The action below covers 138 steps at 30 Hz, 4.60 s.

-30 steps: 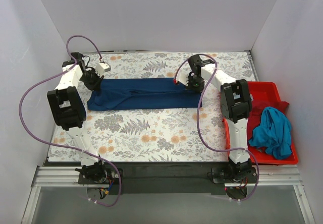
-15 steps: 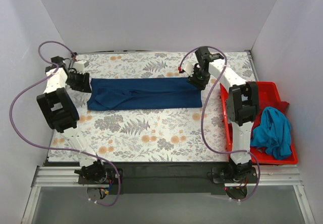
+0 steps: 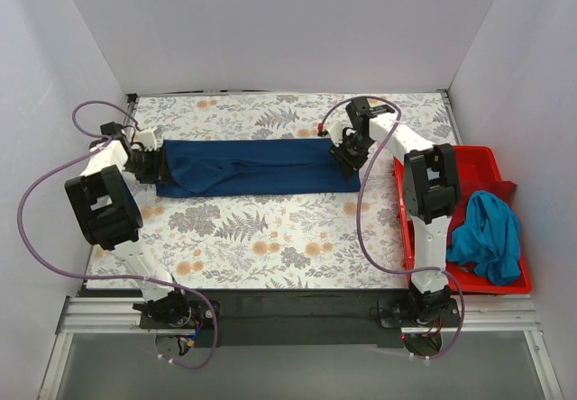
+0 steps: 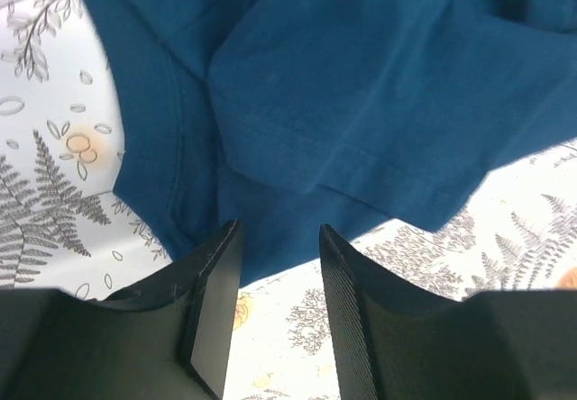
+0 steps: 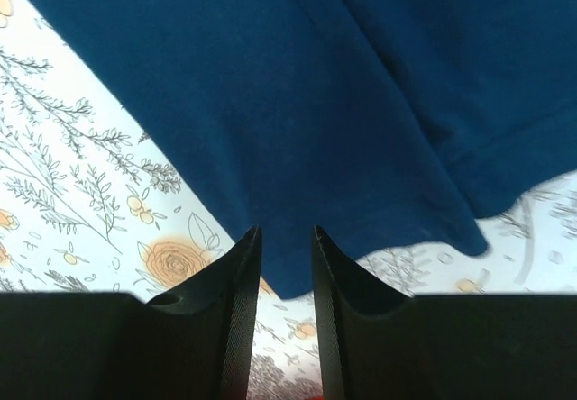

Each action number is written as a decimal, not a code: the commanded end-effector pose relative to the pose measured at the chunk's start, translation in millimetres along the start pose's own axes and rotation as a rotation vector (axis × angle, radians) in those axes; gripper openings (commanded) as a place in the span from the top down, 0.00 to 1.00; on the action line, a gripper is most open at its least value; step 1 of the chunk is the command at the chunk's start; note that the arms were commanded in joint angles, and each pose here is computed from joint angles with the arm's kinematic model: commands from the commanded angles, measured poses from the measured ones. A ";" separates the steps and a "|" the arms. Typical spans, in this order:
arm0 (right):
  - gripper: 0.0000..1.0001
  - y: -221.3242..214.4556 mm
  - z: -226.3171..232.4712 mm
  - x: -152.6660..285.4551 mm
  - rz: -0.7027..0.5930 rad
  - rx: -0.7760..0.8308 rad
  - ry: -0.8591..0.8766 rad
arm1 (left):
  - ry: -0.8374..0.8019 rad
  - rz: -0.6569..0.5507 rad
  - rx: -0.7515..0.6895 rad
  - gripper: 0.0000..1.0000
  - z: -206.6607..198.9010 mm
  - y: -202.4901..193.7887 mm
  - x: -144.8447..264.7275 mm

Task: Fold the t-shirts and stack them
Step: Fold the tshirt

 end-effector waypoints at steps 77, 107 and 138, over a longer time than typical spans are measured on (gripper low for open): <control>0.64 -21.4 77.7 3.8 -0.016 -0.071 0.143 | 0.113 0.100 -0.477 1.00 -134.8 -58.0 -24.2; 0.64 -17.8 71.6 -5.2 -0.022 -0.070 0.165 | 0.143 -0.135 -0.306 1.00 -175.7 12.0 -73.1; 0.64 5.9 46.9 2.9 -0.063 -0.031 0.093 | -0.053 -0.056 -0.129 0.57 -162.9 -2.4 -9.0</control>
Point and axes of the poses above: each gripper's point midway between its finger pads, its own x axis back along the fingers, its own z axis along the line the jaws close on, y = z × x, the point moved 9 cm from there along x, back along the fingers, and after that the axes turned 15 degrees about x, right-handed, at the moved point
